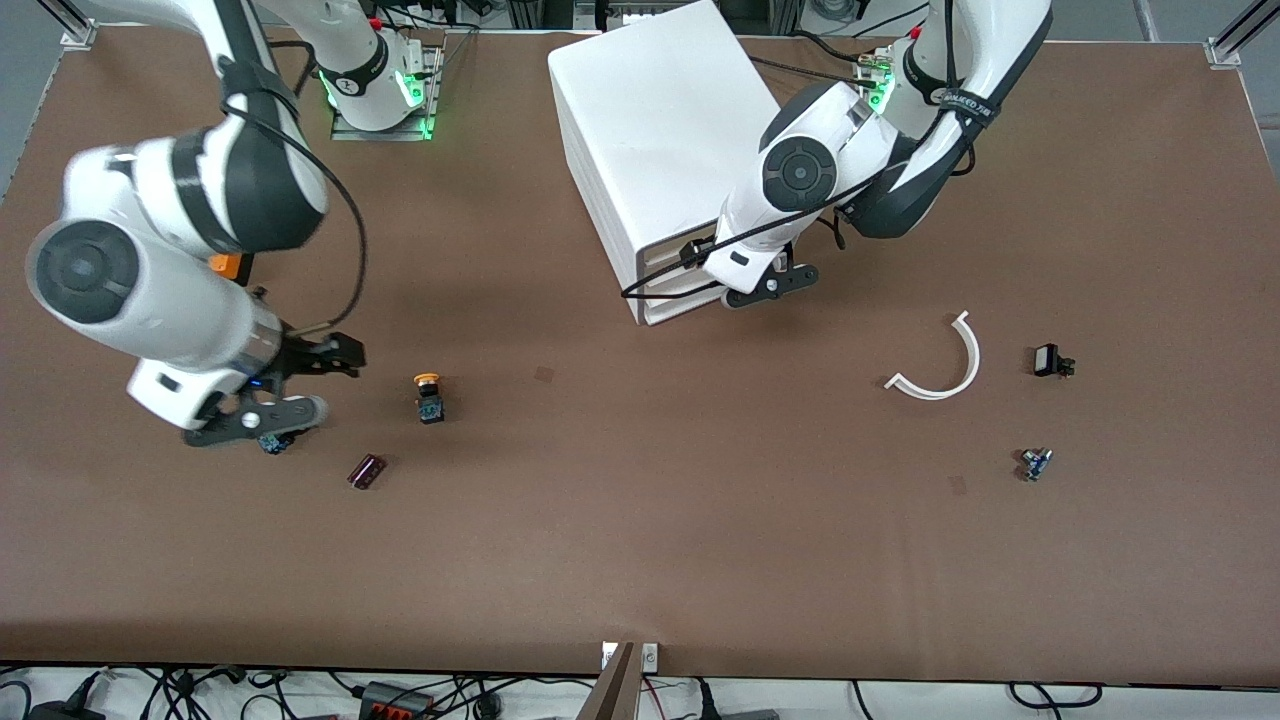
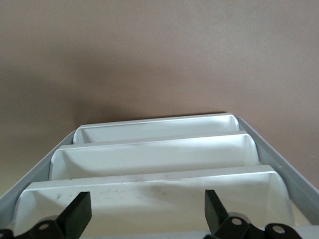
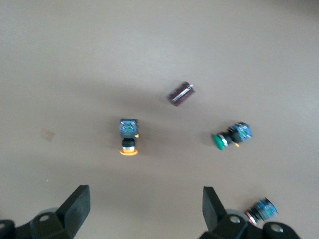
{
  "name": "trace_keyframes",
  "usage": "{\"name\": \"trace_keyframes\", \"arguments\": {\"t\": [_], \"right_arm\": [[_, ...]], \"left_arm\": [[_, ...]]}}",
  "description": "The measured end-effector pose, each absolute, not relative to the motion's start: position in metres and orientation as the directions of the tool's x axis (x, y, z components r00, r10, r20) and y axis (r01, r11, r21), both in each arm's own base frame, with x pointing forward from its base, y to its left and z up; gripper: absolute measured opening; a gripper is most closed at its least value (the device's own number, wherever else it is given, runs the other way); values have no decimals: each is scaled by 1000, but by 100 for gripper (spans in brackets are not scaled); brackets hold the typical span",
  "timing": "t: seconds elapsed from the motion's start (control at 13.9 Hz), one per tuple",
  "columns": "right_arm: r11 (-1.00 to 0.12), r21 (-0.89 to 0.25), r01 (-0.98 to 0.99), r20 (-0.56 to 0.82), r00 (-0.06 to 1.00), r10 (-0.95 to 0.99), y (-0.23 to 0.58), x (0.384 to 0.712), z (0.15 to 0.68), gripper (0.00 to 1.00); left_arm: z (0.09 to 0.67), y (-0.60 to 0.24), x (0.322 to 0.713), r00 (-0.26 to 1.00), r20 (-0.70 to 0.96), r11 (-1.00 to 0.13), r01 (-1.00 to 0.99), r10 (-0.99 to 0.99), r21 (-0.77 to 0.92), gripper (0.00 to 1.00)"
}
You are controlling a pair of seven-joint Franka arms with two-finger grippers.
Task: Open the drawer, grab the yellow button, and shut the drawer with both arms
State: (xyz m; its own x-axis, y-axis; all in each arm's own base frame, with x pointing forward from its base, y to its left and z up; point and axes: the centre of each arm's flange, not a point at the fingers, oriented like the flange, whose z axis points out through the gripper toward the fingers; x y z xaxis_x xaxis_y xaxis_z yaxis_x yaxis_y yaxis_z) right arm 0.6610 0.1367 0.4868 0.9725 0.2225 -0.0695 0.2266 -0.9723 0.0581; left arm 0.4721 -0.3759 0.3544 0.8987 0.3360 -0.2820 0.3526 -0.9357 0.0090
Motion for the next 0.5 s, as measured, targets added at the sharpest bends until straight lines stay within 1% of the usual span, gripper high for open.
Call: {"name": "trace_keyframes", "arguments": {"t": [0.14, 0.29, 0.5], "right_arm": [[-979, 62, 192, -63, 980, 188, 118, 651, 517, 100], [-982, 61, 178, -49, 983, 175, 113, 642, 539, 100], [-989, 67, 129, -41, 991, 126, 88, 643, 546, 100]], "left_arm": [[368, -363, 486, 922, -211, -945, 326, 324, -27, 100], [394, -348, 503, 933, -157, -946, 316, 323, -70, 100], [437, -319, 530, 954, -124, -960, 261, 272, -99, 100]]}}
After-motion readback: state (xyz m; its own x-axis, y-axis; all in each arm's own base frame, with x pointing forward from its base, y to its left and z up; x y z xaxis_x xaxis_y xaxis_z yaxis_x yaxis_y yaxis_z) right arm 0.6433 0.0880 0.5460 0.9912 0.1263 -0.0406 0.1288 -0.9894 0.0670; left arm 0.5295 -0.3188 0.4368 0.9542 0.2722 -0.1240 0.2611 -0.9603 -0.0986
